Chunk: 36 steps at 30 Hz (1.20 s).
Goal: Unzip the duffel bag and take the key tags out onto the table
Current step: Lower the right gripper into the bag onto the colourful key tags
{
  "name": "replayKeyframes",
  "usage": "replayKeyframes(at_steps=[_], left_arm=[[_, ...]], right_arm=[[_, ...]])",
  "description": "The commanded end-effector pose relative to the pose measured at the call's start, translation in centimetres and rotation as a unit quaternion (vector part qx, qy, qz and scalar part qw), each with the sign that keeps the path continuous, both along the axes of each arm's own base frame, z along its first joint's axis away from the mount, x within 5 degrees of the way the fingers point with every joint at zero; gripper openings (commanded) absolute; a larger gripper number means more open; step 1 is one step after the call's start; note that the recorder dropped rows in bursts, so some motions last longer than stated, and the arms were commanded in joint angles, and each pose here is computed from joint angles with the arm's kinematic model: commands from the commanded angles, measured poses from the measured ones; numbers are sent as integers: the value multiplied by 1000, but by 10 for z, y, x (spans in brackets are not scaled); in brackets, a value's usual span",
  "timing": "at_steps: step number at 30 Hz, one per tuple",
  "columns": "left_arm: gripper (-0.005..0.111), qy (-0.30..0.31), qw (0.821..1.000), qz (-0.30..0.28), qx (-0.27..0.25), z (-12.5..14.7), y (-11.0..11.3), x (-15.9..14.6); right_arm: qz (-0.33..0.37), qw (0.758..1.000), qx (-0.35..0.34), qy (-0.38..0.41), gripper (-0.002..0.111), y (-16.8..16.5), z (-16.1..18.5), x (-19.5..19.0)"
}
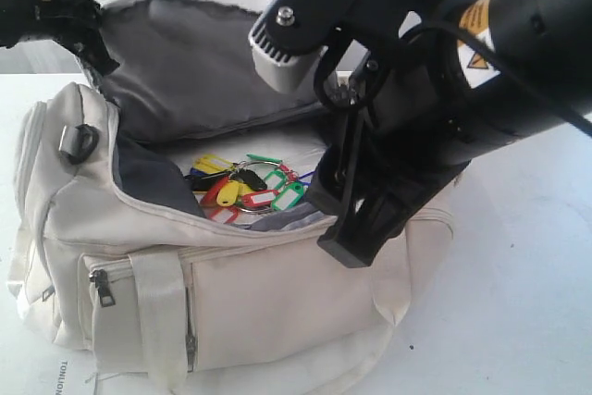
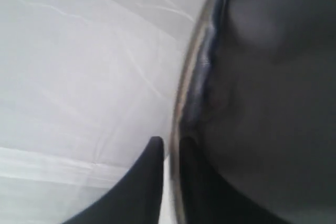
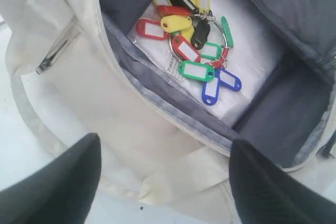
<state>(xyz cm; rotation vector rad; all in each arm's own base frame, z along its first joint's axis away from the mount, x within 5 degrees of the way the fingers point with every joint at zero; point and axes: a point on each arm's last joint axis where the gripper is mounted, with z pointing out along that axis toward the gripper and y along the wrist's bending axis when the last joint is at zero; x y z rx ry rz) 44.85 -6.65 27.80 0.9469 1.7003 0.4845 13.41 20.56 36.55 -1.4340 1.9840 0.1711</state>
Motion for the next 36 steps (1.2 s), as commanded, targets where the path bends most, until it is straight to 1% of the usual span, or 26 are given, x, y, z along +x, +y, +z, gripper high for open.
replayKeyframes(at_steps=[1,2,3,4,6,8,11,15,17,19,21,23,25,27,28,29,33,36], left_arm=[[48,77,997,4,-5,-17,1,5],[57,88,996,4,-4,-20,1,4],[63,102,995,4,-5,-22,1,3],[66,118,993,8,-12,-23,1,1],[66,143,990,8,-11,-22,1,-4],[64,161,987,11,-17,-15,2,-10],[61,158,986,20,-39,11,3,-24],[58,142,987,31,-72,60,7,-55],[57,153,984,36,-85,82,10,-76],[55,189,976,45,-94,93,12,-96],[52,232,965,60,-109,104,14,-119],[45,306,938,93,-131,105,17,-142],[32,350,921,105,-132,103,18,-156],[17,362,916,103,-139,98,18,-164],[7,365,915,102,-141,95,18,-169],[0,371,912,102,-143,91,18,-173],[0,374,910,98,-151,88,20,-202],[0,349,918,92,-162,91,25,-234]], right_arm=[[-5,1000,8,2,65,0,0,0],[-6,1000,9,2,65,0,0,0],[-6,1000,9,2,65,0,0,0],[-6,1000,9,2,65,0,0,0],[-10,1000,3,9,65,-1,-1,-1],[-11,1000,-1,13,65,-2,-2,-1],[-11,1000,-5,16,65,-2,-2,-2],[-11,1000,-5,16,65,-2,-2,-2],[-11,1000,-5,16,65,-2,-2,-2],[-11,1000,-3,15,65,-2,-2,-1],[-10,1000,4,11,65,-1,-1,-1],[-7,1000,15,2,65,1,1,0],[-2,999,34,-13,65,4,4,2],[4,998,64,-30,65,8,8,3],[7,996,78,-38,65,10,10,4],[10,995,89,-44,65,12,12,4],[13,994,97,-49,65,16,11,7],[-6,994,97,-40,63,21,6,11]])
